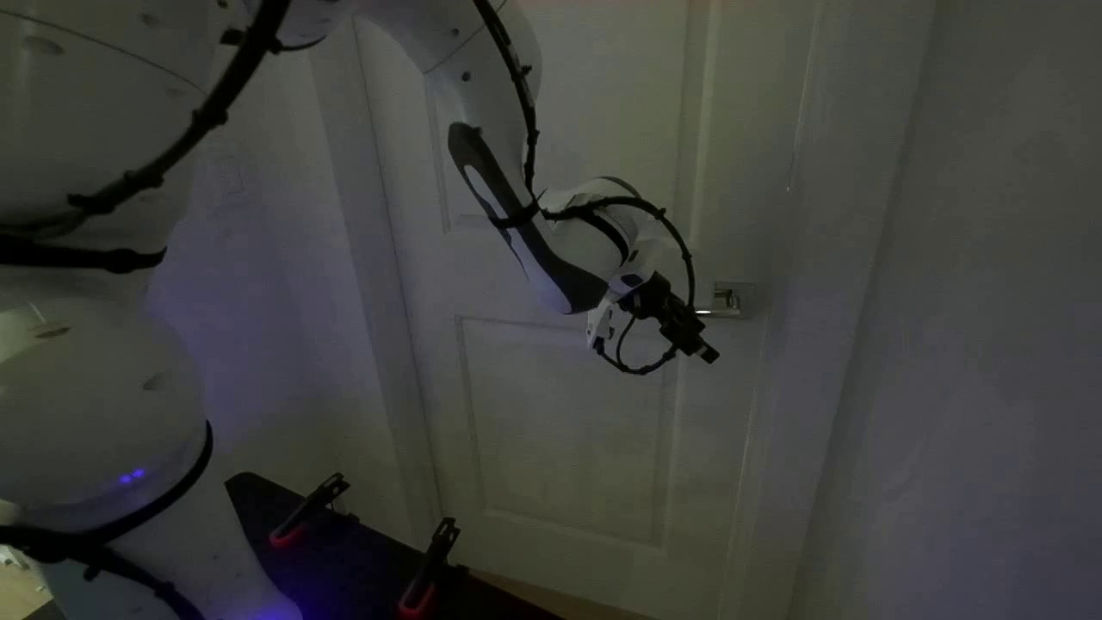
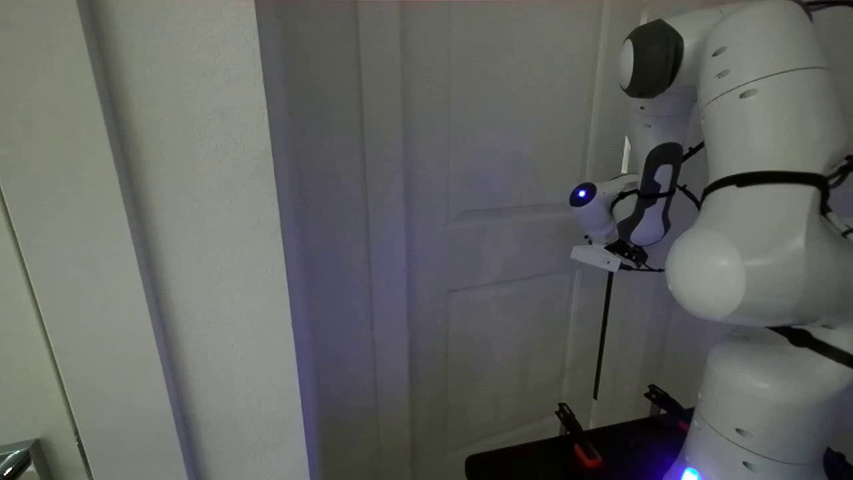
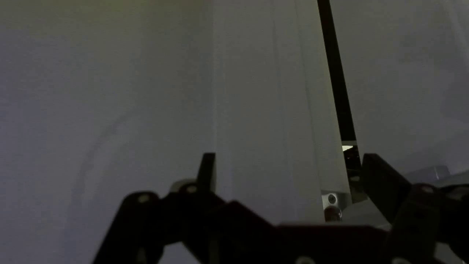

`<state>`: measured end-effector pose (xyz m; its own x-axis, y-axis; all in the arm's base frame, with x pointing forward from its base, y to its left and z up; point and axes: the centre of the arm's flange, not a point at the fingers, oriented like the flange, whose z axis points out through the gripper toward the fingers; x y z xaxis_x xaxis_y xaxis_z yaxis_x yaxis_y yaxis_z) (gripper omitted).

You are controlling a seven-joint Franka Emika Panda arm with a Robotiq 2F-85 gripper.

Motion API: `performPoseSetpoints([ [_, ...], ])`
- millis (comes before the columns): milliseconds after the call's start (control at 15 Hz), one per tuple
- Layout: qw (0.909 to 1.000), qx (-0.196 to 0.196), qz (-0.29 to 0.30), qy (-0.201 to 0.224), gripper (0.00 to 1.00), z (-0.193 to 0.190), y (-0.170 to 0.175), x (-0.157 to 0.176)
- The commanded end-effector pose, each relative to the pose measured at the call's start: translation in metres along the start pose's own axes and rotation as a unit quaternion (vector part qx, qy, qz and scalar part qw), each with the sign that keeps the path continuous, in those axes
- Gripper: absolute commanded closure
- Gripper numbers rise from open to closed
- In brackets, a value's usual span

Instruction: Close the door

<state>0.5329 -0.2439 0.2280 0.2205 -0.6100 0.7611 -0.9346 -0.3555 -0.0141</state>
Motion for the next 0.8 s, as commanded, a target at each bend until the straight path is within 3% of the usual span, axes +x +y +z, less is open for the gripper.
performPoseSetpoints([
  [0, 0.9997, 0.015, 0.011, -0.015, 0.00, 0.002, -0.003, -0.005],
  [467, 0.9960, 0.039, -0.027, -0.076, 0.00, -0.062, -0.037, -0.003],
  [733, 0.9839, 0.068, -0.070, -0.149, 0.00, -0.116, -0.055, -0.005],
])
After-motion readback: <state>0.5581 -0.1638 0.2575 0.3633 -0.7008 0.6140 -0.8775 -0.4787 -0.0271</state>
